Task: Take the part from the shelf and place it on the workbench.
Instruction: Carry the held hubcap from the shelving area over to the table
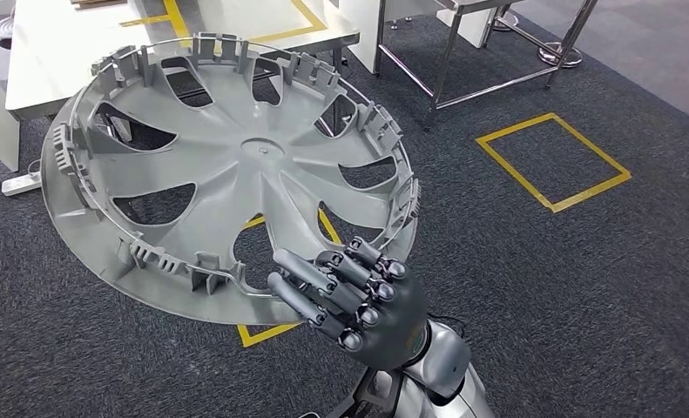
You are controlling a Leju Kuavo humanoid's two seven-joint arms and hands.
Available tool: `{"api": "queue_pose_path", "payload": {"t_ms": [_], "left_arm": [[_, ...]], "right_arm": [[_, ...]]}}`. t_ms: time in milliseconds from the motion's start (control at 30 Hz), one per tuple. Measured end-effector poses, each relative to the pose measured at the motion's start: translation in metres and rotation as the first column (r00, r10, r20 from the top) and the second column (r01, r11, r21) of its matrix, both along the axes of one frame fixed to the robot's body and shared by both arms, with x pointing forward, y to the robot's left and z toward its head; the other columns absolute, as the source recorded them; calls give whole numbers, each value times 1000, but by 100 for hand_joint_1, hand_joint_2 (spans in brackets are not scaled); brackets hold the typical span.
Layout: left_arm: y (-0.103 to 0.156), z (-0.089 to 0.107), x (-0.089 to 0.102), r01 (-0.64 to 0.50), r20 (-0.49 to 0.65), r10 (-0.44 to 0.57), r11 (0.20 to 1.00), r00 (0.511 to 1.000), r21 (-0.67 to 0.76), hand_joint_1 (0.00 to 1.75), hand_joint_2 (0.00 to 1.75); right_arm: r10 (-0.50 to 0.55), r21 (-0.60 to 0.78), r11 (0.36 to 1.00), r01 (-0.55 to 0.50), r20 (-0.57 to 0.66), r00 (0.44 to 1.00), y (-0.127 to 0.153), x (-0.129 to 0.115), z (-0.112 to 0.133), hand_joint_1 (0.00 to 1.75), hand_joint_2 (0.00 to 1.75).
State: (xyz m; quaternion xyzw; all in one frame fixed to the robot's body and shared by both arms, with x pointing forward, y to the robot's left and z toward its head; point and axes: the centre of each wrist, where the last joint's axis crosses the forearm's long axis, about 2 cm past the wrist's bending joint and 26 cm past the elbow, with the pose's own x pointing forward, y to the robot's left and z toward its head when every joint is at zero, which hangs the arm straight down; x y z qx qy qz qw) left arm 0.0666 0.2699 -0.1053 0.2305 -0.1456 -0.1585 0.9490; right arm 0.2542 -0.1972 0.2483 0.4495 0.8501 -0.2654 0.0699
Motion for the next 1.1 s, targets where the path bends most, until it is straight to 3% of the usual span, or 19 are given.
{"api": "queue_pose_path", "payload": {"t_ms": [1100], "left_arm": [[-2, 0, 2, 23, -2, -23, 1000, 1000, 1, 0, 0]], "right_arm": [[-35, 9, 999, 35, -19, 999, -2, -2, -4, 175, 175]]}}
